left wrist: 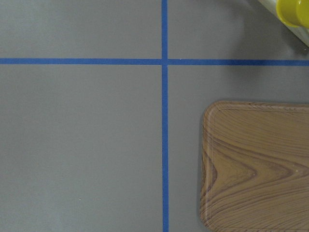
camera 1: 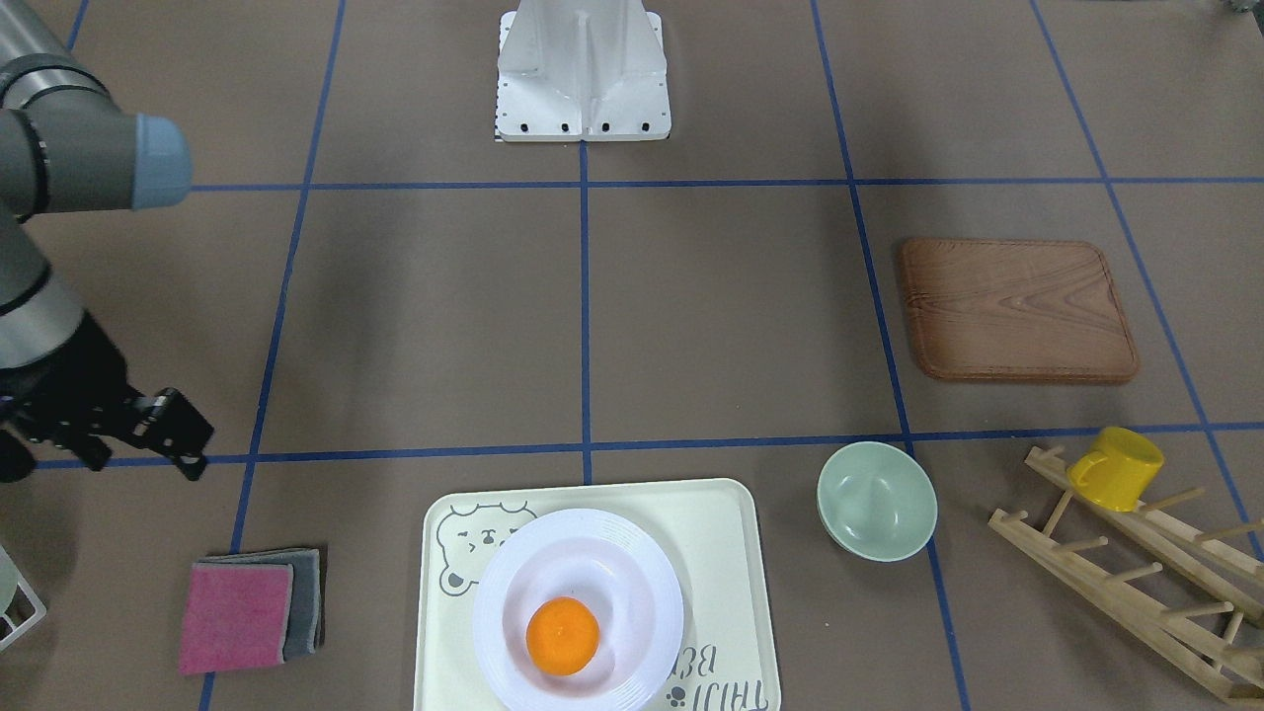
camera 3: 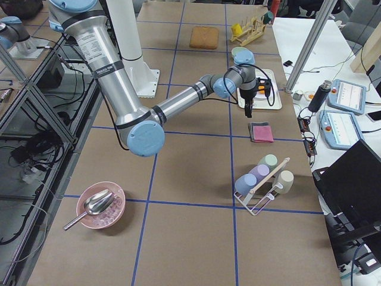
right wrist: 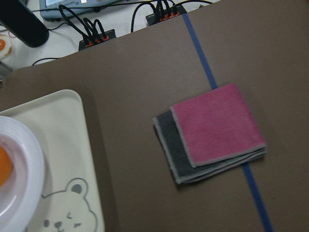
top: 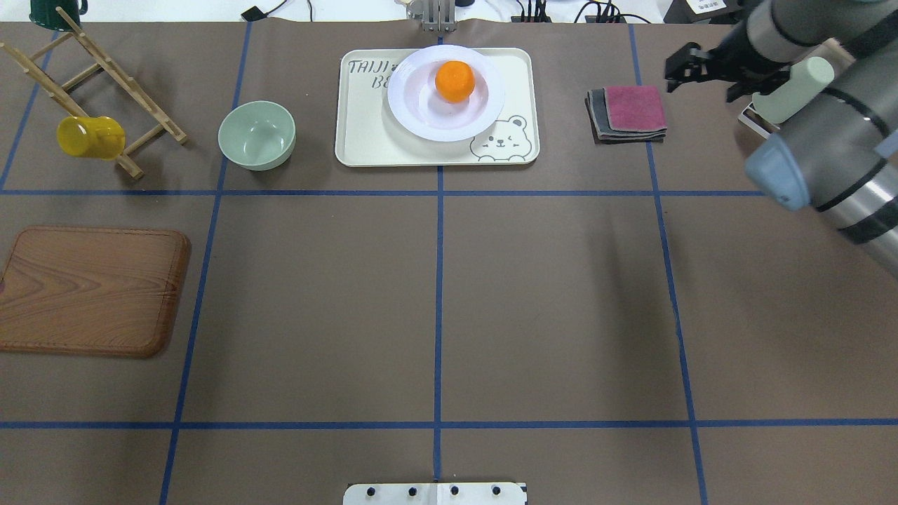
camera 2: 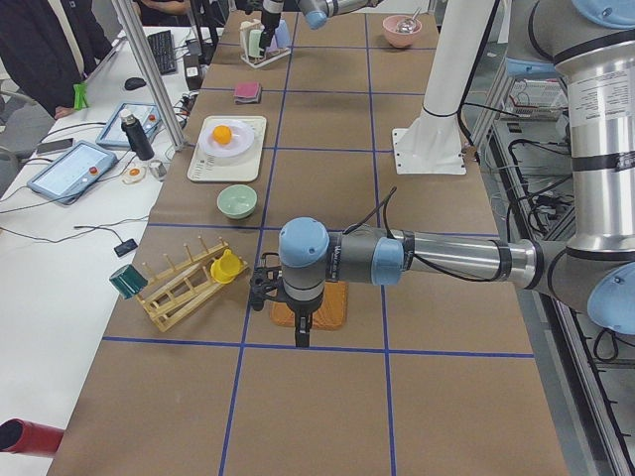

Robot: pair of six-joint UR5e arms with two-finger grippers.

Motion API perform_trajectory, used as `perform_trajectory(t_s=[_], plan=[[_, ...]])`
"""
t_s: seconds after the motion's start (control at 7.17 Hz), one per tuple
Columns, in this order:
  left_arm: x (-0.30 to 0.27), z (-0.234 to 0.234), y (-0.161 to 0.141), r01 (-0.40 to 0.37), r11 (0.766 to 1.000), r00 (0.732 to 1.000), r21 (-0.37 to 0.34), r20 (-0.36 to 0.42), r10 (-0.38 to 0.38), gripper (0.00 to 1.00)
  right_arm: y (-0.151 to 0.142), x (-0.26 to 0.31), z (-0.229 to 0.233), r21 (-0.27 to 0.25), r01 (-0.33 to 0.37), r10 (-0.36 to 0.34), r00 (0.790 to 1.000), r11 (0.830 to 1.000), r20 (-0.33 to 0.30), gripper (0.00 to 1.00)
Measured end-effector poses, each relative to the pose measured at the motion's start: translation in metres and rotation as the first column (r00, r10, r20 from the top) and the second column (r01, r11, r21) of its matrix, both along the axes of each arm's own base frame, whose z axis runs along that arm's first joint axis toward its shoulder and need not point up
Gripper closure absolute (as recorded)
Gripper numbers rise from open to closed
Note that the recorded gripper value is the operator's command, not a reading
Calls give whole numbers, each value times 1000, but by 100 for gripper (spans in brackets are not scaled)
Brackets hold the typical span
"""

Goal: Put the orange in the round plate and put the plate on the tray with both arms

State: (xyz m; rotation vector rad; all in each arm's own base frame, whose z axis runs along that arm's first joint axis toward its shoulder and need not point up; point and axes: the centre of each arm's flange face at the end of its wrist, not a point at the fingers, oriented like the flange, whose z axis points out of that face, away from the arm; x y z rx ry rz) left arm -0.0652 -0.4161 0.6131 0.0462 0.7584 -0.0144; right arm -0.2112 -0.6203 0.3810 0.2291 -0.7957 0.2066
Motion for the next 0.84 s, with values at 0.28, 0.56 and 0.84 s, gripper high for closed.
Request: perform_trajectory(t_s=[0.28, 0.56, 0.84], plan=[[0, 0, 3, -1, 1000, 1000, 2, 12, 1, 1, 24, 107, 101, 65, 161, -154, 983, 985, -101, 0], [0, 2, 3, -1, 1000, 1000, -4, 13, 1, 1, 71, 206, 186, 69, 281, -269, 952, 957, -146, 0], [0, 6, 4, -2, 1000, 1000, -12, 14, 2, 1, 126, 270, 238, 50, 311, -304, 947, 949, -107, 0]])
